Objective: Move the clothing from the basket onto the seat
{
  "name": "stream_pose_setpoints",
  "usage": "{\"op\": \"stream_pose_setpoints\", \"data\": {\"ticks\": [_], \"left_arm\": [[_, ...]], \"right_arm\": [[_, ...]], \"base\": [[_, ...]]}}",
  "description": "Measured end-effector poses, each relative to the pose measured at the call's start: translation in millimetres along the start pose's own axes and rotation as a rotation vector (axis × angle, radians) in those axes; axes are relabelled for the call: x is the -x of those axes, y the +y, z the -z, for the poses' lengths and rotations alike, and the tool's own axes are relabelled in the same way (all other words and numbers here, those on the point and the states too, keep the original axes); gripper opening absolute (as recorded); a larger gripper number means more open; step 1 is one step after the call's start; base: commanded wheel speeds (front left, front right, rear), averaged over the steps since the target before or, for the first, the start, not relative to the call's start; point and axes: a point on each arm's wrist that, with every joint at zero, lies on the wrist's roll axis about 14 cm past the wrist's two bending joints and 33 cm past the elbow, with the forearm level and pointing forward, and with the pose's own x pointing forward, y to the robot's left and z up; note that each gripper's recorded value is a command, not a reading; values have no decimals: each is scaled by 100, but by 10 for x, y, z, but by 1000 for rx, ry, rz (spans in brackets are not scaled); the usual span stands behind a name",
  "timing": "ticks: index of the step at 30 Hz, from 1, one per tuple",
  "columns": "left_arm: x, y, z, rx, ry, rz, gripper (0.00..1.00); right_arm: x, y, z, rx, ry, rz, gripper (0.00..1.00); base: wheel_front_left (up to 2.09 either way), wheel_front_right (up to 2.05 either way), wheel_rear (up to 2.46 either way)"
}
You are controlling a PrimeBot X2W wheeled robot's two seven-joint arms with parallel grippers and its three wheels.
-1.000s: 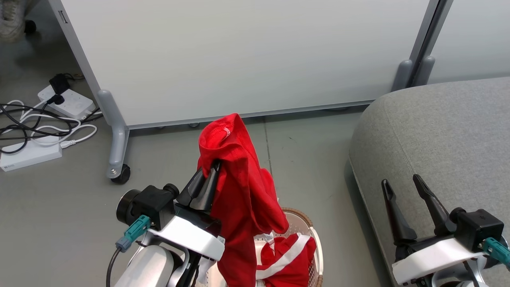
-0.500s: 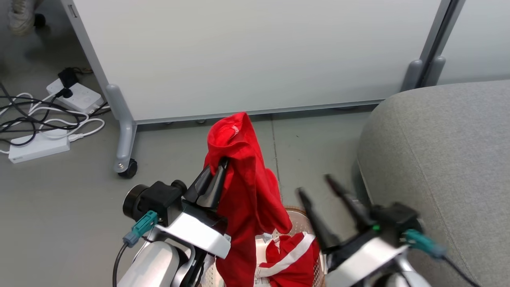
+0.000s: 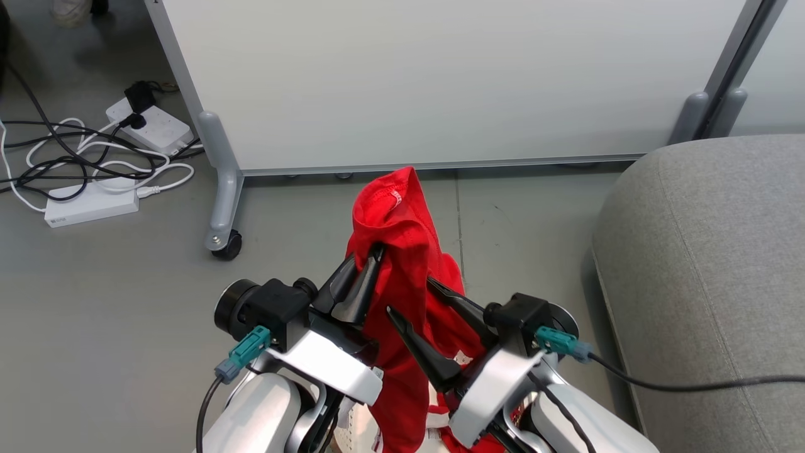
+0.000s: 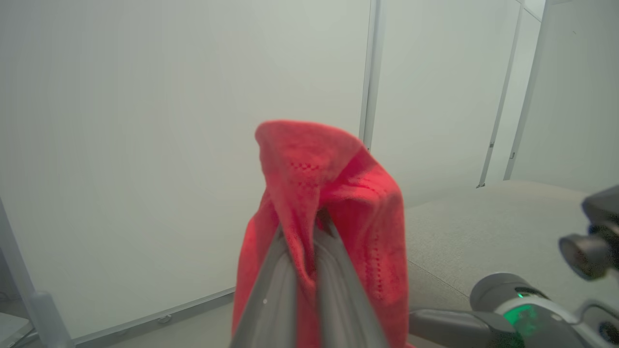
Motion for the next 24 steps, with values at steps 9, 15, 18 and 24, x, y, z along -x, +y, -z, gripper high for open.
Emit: {"op": "stream_pose_setpoints", "data": {"ticks": [9, 15, 18, 24], "left_arm": [[28, 14, 39, 1, 10, -3, 0], [30, 7, 40, 1, 8, -2, 0], [25, -6, 46, 1, 10, 3, 18], [2, -25, 8, -7, -3, 7, 100]], "right_arm": [[-186, 66, 161, -9, 70, -71, 0], [-203, 51, 192, -16, 83, -73, 0], [-198, 37, 184, -15, 80, -70, 0], [-186, -153, 64, -32, 41, -5, 0]], "base": [[0, 0, 0], [0, 0, 0], [0, 0, 0], [0, 0, 0]]}}
